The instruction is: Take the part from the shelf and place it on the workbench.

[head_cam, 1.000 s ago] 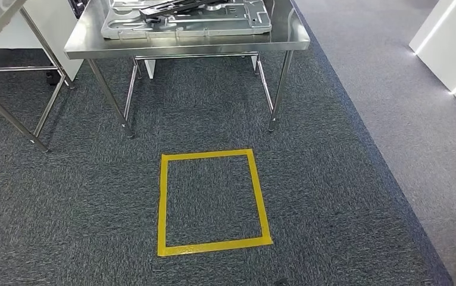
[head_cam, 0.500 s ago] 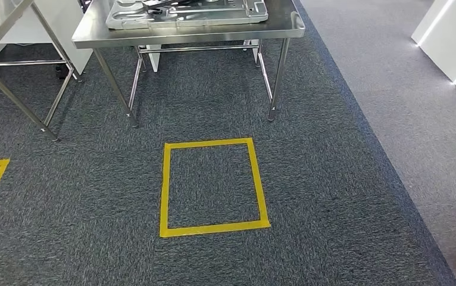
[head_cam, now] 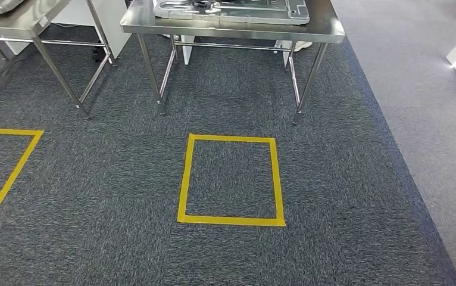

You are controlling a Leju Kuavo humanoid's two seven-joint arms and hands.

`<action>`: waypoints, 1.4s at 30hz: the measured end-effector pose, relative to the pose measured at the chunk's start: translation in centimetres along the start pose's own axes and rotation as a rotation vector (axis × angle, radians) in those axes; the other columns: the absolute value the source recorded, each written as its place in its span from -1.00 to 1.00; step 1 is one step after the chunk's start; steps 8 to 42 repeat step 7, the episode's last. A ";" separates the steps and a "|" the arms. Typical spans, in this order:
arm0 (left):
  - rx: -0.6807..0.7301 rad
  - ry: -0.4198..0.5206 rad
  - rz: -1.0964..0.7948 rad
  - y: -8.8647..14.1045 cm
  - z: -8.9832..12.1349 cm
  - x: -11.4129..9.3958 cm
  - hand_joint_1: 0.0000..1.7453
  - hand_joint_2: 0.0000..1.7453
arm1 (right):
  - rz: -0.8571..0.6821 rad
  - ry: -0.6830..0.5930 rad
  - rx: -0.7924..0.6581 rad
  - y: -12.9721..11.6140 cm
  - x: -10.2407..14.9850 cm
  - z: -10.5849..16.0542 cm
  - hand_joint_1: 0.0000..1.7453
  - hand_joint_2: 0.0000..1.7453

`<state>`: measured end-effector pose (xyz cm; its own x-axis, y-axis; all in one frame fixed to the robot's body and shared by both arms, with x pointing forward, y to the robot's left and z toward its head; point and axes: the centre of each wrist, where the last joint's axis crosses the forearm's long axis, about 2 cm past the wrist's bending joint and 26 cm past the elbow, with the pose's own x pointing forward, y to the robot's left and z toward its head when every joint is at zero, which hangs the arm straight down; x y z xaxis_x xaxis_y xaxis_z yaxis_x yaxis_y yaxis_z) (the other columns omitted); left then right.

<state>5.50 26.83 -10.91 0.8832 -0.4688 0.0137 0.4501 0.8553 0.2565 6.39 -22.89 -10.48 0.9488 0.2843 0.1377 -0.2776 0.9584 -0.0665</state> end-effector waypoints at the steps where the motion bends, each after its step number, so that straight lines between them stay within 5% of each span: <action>1: 0.003 -0.014 -0.001 -0.1 0.0 0.1 -1.00 -1.00 | 0.006 -0.009 -0.004 -0.1 -0.1 0.0 -1.00 -1.00; 7: 0.038 -0.106 -0.014 -0.3 0.2 0.7 -1.00 -1.00 | 0.024 -0.069 -0.039 -0.2 -0.2 0.0 -1.00 -1.00; 42: 0.038 -0.106 -0.014 -0.3 0.2 0.7 -1.00 -1.00 | 0.024 -0.069 -0.039 -0.2 -0.2 0.0 -1.00 -1.00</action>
